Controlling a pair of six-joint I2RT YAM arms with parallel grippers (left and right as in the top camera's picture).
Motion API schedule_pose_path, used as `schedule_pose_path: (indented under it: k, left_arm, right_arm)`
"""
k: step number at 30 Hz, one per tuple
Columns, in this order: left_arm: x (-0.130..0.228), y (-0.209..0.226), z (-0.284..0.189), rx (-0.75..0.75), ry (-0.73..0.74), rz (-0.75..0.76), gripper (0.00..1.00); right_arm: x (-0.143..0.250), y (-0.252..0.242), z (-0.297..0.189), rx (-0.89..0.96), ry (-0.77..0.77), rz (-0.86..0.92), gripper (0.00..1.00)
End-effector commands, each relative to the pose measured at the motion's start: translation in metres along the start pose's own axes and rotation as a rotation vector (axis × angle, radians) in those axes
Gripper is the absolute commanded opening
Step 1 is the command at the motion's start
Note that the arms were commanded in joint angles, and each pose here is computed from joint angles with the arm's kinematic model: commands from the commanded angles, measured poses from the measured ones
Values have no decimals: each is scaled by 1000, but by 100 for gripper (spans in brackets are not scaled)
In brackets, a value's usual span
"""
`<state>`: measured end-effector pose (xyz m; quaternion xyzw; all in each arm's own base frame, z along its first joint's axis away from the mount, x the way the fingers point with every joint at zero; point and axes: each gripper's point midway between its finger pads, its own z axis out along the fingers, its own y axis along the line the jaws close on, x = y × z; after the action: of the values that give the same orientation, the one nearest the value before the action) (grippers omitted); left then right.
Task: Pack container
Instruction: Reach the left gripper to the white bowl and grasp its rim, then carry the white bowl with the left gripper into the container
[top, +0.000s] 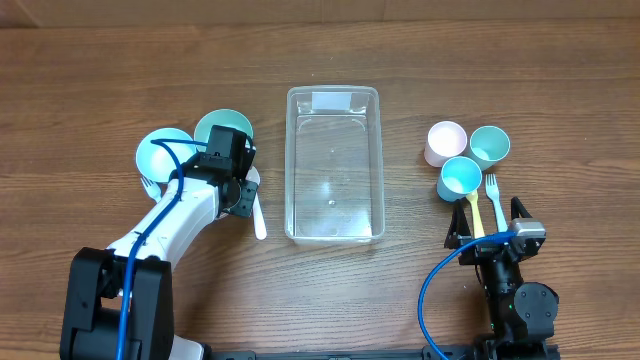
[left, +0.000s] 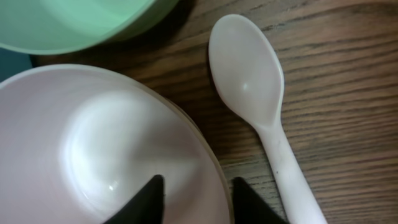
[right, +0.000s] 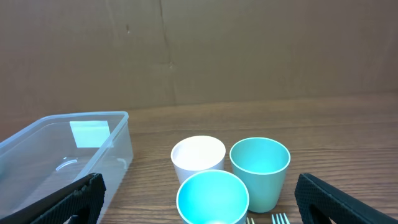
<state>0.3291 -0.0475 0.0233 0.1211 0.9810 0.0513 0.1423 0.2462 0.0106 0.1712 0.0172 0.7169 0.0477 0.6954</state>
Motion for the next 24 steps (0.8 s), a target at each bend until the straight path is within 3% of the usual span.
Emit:
schedule_pose_path:
  k: [1, 4, 10, 16, 19, 24]
  left_arm:
    - [-1, 2, 2, -16, -4, -1, 19]
    - [-8, 3, -3, -16, -11, -2, 5]
    - [-24, 6, -23, -16, -24, -12, 4]
    - [-55, -2, -94, 8, -140, -34, 4]
    - [-78, -39, -158, 59, -305, 59, 4]
    - [-98, -110, -208, 137, -497, 260, 4]
  right_arm:
    - [2, -2, 0, 7, -4, -4, 100]
    - [2, -2, 0, 7, -4, -4, 100]
    - [2, -2, 0, 7, -4, -4, 100]
    - [2, -2, 0, 7, -4, -4, 100]
    - [2, -2, 0, 7, -4, -4, 100]
    - [2, -2, 0, 7, -4, -4, 100]
